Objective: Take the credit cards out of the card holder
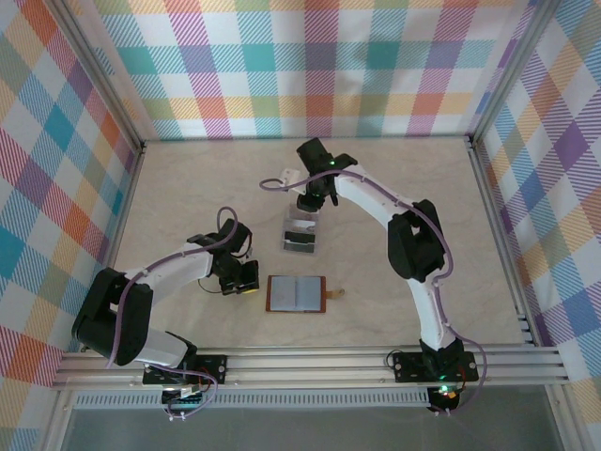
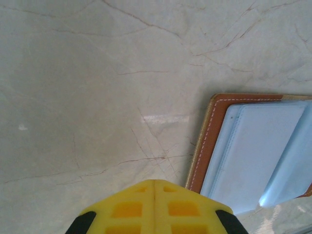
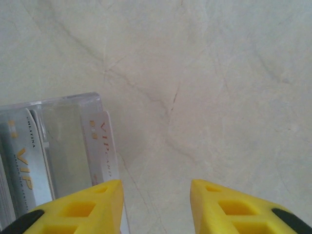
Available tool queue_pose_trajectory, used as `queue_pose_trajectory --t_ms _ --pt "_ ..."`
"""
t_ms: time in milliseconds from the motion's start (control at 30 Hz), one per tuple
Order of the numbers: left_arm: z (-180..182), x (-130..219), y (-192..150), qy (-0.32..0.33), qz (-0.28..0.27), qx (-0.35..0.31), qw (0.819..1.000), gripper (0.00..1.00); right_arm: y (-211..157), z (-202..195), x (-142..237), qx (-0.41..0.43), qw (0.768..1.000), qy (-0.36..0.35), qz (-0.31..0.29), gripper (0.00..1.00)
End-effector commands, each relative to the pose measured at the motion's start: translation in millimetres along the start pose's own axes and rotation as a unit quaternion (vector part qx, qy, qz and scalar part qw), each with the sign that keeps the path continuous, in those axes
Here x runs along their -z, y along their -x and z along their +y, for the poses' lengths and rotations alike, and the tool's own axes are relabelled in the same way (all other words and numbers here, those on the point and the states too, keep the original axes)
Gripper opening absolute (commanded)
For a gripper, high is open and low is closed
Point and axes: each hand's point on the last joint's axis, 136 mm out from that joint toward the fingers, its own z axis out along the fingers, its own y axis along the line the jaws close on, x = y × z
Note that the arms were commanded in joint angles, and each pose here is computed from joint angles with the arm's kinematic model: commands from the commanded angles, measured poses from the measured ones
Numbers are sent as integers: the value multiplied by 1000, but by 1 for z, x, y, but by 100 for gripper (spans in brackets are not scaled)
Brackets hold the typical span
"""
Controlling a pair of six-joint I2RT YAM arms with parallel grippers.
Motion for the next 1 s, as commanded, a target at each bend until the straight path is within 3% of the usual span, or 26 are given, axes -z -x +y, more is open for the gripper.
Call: queue_pose_trajectory --t_ms 0,133,367,600,967 --pt "3 2 3 8 4 -2 1000 1 10 -14 20 -5 999 -35 -22 42" --pt "3 0 3 7 9 -1 1000 1 2 -19 5 1 999 -50 -5 42" --pt "0 -8 -3 -5 32 0 999 2 -10 -2 -16 4 1000 -11 13 41" --pt "4 -16 -11 -3 53 3 999 2 -6 21 -12 10 999 43 -1 42" --pt "3 -25 -20 -2 71 2 997 2 -1 22 11 -13 999 43 -10 41"
